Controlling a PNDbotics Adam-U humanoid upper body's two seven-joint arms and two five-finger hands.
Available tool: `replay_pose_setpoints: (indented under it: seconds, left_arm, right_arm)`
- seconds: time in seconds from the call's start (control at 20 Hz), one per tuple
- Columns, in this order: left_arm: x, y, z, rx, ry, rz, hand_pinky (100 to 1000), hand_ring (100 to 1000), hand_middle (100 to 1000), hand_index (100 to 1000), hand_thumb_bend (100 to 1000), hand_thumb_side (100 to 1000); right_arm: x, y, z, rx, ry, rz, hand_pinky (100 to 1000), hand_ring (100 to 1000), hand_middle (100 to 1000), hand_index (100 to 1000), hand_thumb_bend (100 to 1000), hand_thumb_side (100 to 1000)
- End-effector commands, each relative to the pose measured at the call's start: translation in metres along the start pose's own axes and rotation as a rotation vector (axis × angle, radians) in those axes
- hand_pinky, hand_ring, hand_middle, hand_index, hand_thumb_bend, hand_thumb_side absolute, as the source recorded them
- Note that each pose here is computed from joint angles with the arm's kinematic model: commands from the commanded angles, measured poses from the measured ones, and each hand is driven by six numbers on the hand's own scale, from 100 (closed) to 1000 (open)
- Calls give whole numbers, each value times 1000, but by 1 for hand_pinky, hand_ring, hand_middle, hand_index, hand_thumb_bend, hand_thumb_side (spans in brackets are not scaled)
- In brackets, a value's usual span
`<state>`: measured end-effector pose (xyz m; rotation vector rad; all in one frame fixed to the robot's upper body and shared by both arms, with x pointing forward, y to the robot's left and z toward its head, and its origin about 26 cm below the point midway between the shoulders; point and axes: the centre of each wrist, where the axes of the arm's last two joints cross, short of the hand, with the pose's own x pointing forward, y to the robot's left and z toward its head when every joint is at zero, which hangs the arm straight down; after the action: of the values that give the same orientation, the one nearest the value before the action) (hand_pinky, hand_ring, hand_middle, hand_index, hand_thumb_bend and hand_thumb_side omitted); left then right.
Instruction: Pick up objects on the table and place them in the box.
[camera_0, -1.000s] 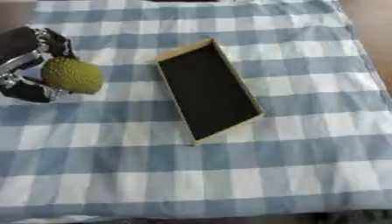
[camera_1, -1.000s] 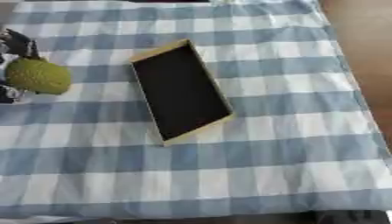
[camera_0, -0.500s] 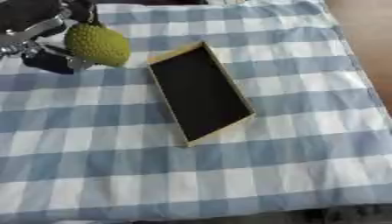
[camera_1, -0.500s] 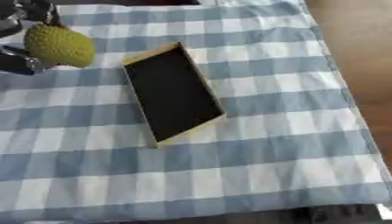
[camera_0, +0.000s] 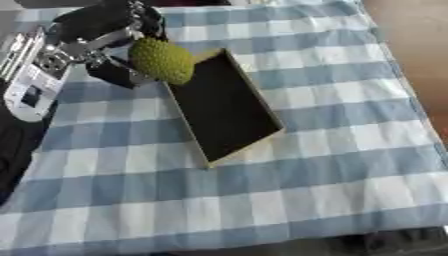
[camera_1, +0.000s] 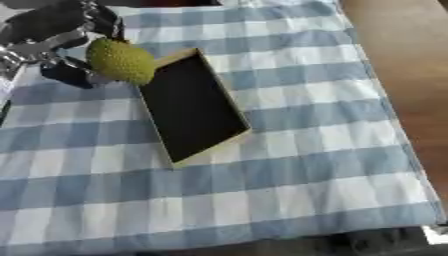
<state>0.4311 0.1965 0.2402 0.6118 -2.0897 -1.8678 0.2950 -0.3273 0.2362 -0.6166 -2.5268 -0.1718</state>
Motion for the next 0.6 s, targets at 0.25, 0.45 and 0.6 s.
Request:
replay_pose_setpoints:
  seconds: [0.25, 0.45, 0.6]
  left_arm:
    - [-1, -7, -19, -13, 15, 8, 575, 481, 463, 574, 208, 100]
    - [-2, -15, -27, 12, 53, 9, 574, 480, 466, 581, 199, 100]
    - [-2, -23, -33, 6, 70, 17, 582, 490, 478, 597, 200, 100]
  right_arm:
    - [8, 1, -9, 9, -40, -16, 798, 670, 619, 681, 115, 585]
    - [8, 2, -9, 6, -39, -22, 798, 670, 619, 680, 114, 586]
    - [9, 3, -9, 6, -40, -29, 798, 670, 619, 680, 115, 586]
